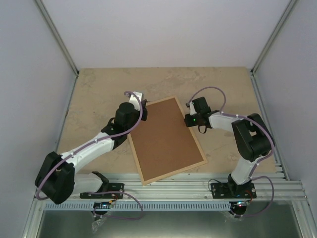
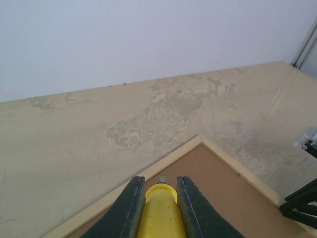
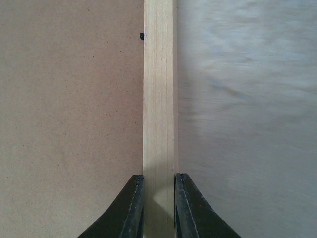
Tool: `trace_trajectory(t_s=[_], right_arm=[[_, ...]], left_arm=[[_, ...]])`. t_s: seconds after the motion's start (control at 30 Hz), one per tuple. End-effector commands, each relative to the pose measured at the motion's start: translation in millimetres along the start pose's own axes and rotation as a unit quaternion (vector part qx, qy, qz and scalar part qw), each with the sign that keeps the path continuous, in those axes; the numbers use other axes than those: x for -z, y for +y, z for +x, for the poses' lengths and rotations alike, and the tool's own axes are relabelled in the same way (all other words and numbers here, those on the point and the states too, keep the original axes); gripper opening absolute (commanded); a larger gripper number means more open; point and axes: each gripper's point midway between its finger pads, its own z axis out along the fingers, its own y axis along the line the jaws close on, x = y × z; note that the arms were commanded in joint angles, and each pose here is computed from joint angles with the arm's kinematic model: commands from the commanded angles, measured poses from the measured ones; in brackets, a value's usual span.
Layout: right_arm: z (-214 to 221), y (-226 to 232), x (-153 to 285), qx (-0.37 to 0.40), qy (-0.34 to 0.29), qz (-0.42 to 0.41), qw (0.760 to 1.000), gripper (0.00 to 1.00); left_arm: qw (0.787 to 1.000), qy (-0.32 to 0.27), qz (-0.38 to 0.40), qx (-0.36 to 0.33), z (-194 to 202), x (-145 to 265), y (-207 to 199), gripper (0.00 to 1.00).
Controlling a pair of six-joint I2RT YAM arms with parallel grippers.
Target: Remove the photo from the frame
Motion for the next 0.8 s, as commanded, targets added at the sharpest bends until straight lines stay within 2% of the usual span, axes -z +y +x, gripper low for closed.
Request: trace_trajectory(t_s=[0.0,0.37,0.77], right_arm=[[-6.0,-40.5,17.1,-0.051,-0.018,0.066,0.996,0.14],[-38.3,-36.6,33.2,-0.001,-0.025,0.076,0.997,0.43],[-67.1,-39.7,4.6,0.035,0.005,0.095,0.995,0.46]], left_arm=[[0.996,-0.074,-0.007,0.048,-25.2,20.9,7.6,0.0],[0.995,-0.075,-0.009,0.063,-8.0,33.3,13.2,0.0],[0.995,-0.074,-0.007,0.063,-4.2,36.8,14.1,0.0]])
